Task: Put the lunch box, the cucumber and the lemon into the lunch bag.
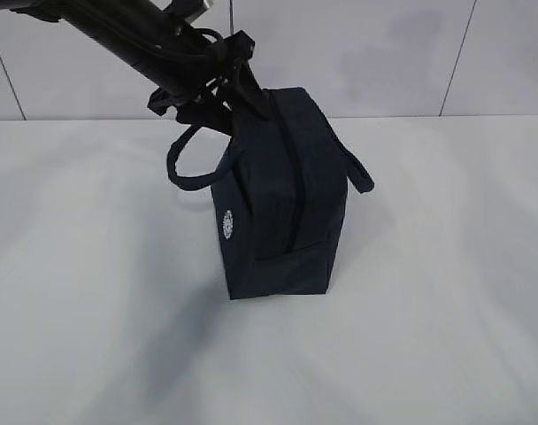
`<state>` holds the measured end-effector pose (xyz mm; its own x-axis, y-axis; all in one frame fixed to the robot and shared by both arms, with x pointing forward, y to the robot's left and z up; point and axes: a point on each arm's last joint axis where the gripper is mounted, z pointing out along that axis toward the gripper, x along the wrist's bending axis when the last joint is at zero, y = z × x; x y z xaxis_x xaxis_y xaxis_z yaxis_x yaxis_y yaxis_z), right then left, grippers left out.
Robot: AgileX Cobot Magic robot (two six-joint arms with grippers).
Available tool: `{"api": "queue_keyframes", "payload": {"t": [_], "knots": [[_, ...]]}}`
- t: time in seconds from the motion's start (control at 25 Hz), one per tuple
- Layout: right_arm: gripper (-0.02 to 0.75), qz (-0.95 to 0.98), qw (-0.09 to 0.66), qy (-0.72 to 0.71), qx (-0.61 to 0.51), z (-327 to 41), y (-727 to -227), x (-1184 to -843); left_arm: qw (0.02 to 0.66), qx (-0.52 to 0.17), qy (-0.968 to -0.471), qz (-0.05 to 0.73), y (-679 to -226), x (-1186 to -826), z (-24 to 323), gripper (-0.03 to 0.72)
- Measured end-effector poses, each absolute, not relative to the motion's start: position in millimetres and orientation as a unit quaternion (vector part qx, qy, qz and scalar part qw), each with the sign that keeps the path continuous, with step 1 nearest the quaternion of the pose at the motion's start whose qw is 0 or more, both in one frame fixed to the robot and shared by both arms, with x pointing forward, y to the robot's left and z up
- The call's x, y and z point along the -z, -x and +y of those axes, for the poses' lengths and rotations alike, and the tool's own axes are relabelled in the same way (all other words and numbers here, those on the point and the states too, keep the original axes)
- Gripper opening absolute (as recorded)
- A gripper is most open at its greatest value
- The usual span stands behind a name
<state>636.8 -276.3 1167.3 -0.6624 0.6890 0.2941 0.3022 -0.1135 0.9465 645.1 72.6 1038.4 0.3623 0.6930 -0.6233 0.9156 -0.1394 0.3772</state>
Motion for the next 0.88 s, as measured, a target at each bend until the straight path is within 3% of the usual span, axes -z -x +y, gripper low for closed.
{"api": "queue_keyframes", "payload": {"t": [0.2,0.4,0.68,0.88], "knots": [[0.357,0.649,0.137,-0.372,-0.649,-273.0,-627.3,-1183.4,0.367,0.087,-0.765,0.522,-636.3,-1070.6,88.2,0.458],[0.357,0.649,0.157,-0.365,-0.649,-269.8,-594.3,-1249.0,0.396,0.005,-0.775,0.493,-616.9,-1123.7,104.2,0.452],[0.321,0.690,0.272,-0.407,-0.533,-277.5,-517.4,-1333.4,0.454,-0.077,-0.762,0.456,-578.0,-1194.2,124.1,0.438],[0.273,0.687,0.341,-0.414,-0.490,-280.2,-456.2,-1364.3,0.476,-0.122,-0.769,0.408,-538.0,-1232.0,122.8,0.435]]}}
